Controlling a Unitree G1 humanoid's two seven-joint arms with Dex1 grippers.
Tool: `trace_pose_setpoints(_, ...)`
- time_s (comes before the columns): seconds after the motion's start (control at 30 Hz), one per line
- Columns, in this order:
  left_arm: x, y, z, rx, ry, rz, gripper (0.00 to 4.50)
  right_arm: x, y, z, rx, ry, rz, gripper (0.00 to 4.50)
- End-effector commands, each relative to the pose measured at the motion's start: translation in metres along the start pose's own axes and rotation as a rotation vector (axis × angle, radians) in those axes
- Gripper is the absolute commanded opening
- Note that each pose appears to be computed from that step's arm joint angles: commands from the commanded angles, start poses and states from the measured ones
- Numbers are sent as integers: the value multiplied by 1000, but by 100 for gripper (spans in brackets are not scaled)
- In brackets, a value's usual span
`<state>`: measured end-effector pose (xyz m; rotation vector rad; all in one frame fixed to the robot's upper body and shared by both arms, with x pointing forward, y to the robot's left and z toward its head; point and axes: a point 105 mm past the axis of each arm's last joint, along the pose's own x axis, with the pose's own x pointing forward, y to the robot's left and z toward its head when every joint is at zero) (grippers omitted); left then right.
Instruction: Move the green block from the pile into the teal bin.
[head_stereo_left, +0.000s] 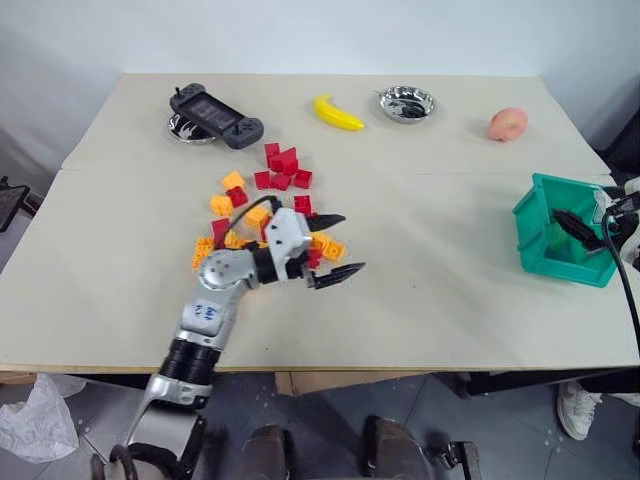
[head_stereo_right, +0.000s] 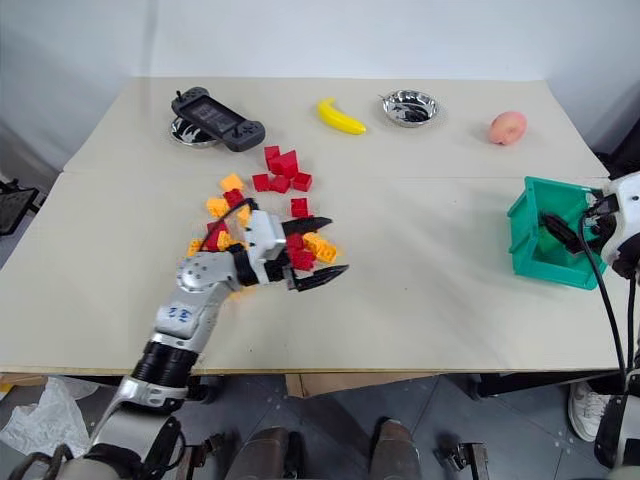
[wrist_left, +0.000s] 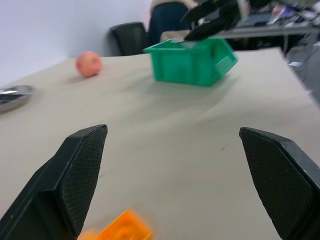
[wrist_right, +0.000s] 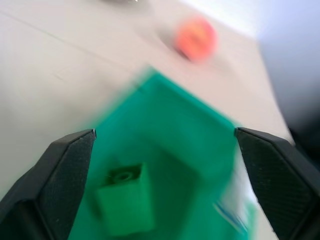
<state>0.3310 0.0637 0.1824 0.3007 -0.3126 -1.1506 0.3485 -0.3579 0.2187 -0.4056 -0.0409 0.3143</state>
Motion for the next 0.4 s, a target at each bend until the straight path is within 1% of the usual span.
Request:
trace_pose_setpoints(0.03, -35, 14, 14, 64, 5, 84, 450, -2, 50, 25, -28, -123, 312, 448)
trace_pose_setpoints(0.07, -44, 15, 13, 71, 25, 98, 450, -4, 59, 24, -46, -120, 356, 448)
trace_pose_setpoints(0.13, -72, 17, 9, 92, 84, 131, 450, -5, 86, 23, -56, -126, 473, 448)
trace_pose_setpoints(0.2, -112, 17, 1, 104, 188, 186, 450, -13, 133, 22, -106, -131, 675, 448)
trace_pose_setpoints(0.23, -129, 16, -2, 83, 223, 216, 450, -18, 152, 21, -137, -128, 755, 448)
trace_pose_setpoints(0.27, -140, 16, -4, 67, 244, 235, 450, -21, 163, 20, -156, -125, 804, 448)
trace_pose_setpoints(0.33, -161, 16, -9, 55, 281, 279, 450, -16, 168, 25, -86, -159, 775, 448)
trace_pose_setpoints(0.4, -176, 17, -12, 53, 314, 330, 450, -12, 170, 21, -53, -162, 753, 448)
